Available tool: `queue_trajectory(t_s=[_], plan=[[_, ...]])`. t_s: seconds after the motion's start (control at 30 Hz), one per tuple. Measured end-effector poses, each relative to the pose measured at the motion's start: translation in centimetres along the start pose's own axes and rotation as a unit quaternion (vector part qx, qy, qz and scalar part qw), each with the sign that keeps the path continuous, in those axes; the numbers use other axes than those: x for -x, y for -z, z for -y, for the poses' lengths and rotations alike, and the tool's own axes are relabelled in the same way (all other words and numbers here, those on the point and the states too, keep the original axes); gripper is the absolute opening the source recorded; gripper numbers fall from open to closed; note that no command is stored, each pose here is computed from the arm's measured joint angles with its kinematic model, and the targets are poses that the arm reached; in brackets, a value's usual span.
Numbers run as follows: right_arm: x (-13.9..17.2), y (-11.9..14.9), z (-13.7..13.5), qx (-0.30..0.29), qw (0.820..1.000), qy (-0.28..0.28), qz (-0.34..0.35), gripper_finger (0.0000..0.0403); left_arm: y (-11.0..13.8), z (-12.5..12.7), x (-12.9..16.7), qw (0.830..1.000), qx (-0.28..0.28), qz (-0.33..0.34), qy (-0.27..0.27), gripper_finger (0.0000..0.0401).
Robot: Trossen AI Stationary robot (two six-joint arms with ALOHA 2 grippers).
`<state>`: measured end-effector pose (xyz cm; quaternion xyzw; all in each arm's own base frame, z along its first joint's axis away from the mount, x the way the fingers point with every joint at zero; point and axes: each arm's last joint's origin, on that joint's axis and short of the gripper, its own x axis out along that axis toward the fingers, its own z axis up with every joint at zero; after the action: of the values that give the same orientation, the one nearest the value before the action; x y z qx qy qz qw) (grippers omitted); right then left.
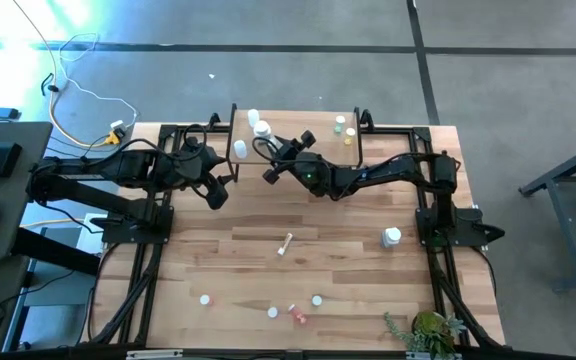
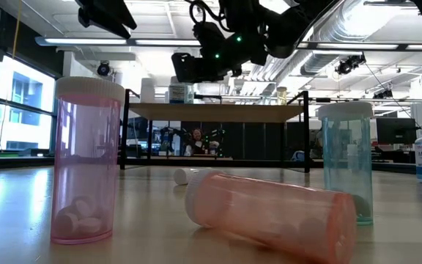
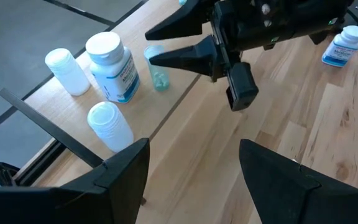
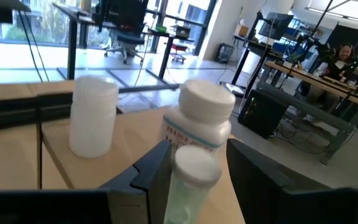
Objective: Pick and place medicine bottles onto shelf by color
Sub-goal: Put the top blue pill bottle on the shelf, then put the left orange pill bottle on the shelf
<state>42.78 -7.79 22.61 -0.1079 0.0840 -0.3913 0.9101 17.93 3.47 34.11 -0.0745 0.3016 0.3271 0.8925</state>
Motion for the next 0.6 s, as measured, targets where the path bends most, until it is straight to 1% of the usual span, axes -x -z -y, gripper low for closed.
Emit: queue_trajectory(t_s=[0.27, 0.6], plan=[[0.6, -0.8, -0.3, -0.013, 1.0, -0.004, 0.018, 0.0147, 0.0, 0.0, 0.0, 1.0, -0.001, -0.004, 0.009, 0.0239], [3.9, -4.5, -0.3, -0.044, 0.998, 0.02, 0.032, 0.0147, 0.3, 0.4, 0.0, 0.997, -0.004, -0.033, 0.069, 0.0239]])
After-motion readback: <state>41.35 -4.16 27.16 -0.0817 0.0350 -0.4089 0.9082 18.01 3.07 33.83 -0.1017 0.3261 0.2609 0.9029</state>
